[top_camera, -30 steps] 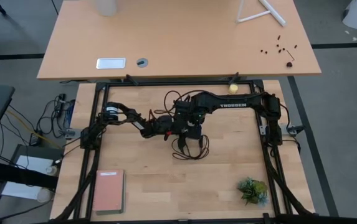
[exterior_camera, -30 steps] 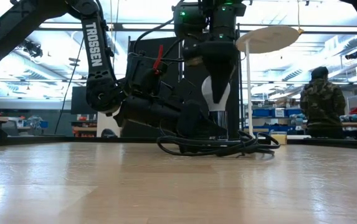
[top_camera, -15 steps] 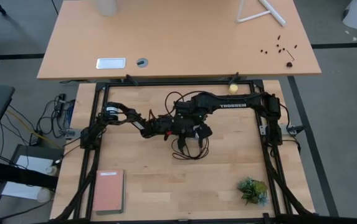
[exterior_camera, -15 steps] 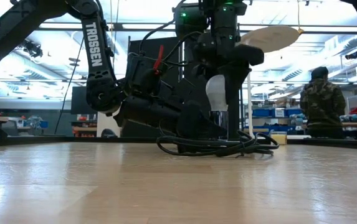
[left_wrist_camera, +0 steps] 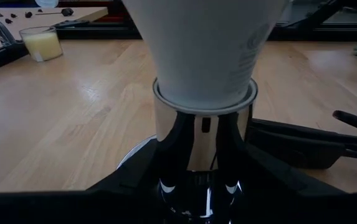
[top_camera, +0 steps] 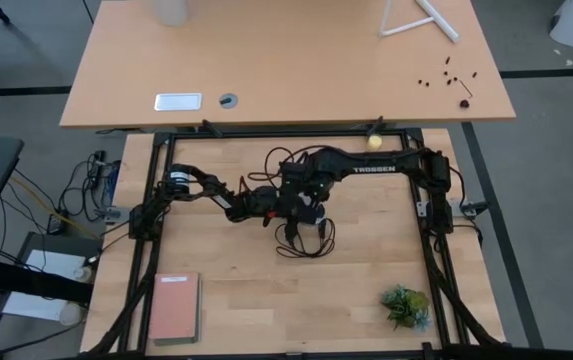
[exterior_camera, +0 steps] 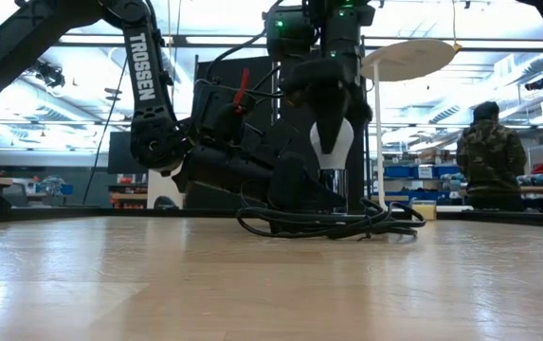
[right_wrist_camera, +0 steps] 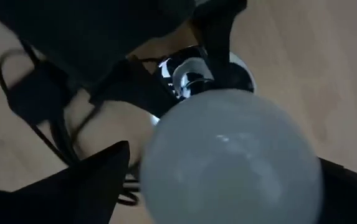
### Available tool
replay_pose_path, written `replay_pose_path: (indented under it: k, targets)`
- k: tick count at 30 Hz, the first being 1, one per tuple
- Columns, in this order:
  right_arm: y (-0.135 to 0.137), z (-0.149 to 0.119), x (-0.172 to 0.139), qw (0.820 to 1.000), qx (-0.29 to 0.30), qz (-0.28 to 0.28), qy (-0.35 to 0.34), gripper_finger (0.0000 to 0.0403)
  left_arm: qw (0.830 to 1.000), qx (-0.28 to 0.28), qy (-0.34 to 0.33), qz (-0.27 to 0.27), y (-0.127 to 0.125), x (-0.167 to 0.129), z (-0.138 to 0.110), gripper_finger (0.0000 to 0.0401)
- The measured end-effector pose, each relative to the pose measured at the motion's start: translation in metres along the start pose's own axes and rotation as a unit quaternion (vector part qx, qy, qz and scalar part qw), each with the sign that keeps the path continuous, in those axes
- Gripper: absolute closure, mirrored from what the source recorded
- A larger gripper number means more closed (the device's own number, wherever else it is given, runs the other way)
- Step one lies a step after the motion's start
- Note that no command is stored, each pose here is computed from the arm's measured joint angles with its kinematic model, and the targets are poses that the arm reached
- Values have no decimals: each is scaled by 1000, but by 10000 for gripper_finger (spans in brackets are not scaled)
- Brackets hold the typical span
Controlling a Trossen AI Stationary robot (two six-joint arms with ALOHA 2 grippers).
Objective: Screw lightbulb
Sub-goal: Remove the white lightbulb from the silver lamp
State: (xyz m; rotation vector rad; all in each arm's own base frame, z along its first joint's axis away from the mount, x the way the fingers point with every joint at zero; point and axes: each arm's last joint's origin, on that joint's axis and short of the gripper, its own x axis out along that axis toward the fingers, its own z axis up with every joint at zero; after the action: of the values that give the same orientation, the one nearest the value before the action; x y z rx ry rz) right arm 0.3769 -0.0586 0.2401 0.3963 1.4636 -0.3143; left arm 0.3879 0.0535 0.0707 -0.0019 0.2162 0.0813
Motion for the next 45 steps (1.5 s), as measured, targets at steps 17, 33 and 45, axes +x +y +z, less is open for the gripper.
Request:
replay_pose_path:
  k: [17,33,45]
  targets:
    - [24,-6,1,948,301,-68,-72,38,1000,1,3,0,0,0,0,217]
    - [42,-11,1,932,323,-104,-129,140,1000,2,3,0,0,0,-1,217]
    - [28,-8,0,993,-12,-104,-52,126,1000,2,6,0,0,0,-1,217]
